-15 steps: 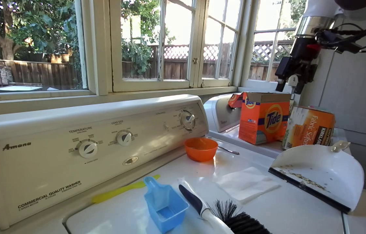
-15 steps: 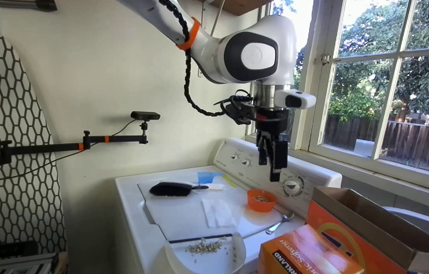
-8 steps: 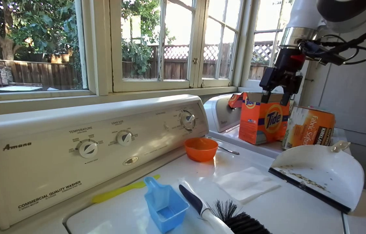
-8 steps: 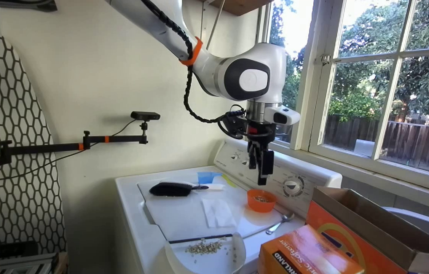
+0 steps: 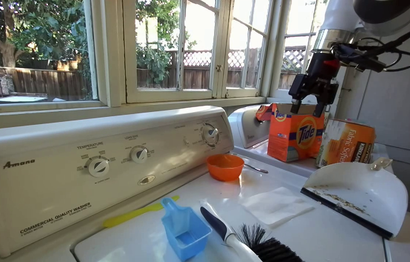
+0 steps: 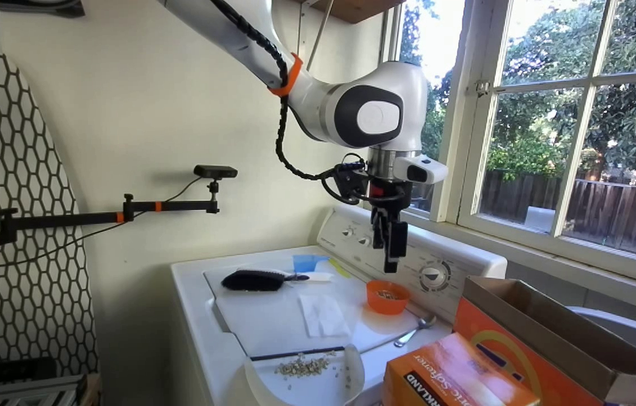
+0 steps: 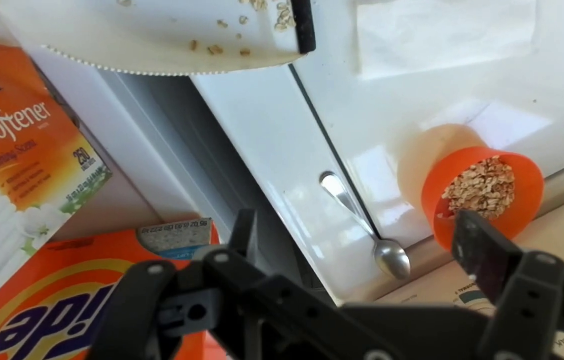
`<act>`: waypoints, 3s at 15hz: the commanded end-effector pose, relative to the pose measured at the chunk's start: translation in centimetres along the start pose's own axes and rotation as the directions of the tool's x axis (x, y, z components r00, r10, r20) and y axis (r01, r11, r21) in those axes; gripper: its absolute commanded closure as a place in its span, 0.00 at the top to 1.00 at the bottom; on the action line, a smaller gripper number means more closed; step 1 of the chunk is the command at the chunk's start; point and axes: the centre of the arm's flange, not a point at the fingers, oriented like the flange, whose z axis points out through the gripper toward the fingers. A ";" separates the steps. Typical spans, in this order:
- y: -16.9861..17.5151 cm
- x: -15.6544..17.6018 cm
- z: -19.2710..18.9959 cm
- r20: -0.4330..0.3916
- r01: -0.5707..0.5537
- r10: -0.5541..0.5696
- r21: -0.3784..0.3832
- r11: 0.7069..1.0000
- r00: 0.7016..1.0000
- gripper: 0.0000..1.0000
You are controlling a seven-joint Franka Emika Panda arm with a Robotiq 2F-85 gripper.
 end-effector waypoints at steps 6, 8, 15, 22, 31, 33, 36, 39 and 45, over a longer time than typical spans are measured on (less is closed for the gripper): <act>-4.4 0.7 4.7 0.017 -0.076 0.074 0.103 0.992 0.997 1.00; -5.4 0.8 6.1 0.033 -0.075 0.072 0.106 0.992 0.997 1.00; -8.0 1.8 10.6 -0.023 -0.011 0.013 0.103 0.995 1.000 1.00; -10.3 2.0 13.4 -0.068 0.039 -0.031 0.120 0.992 0.997 1.00; -11.6 1.8 15.7 -0.071 0.098 -0.095 0.042 0.994 0.993 0.82; -11.7 1.9 16.0 -0.073 0.107 -0.104 0.031 0.994 0.992 0.77; -11.8 2.1 16.5 -0.099 0.103 -0.100 0.023 0.994 0.990 0.96; -12.1 2.5 16.8 -0.125 0.087 -0.083 0.022 0.996 0.989 1.00; -12.7 2.8 17.7 -0.154 0.086 -0.082 0.019 0.996 0.985 0.58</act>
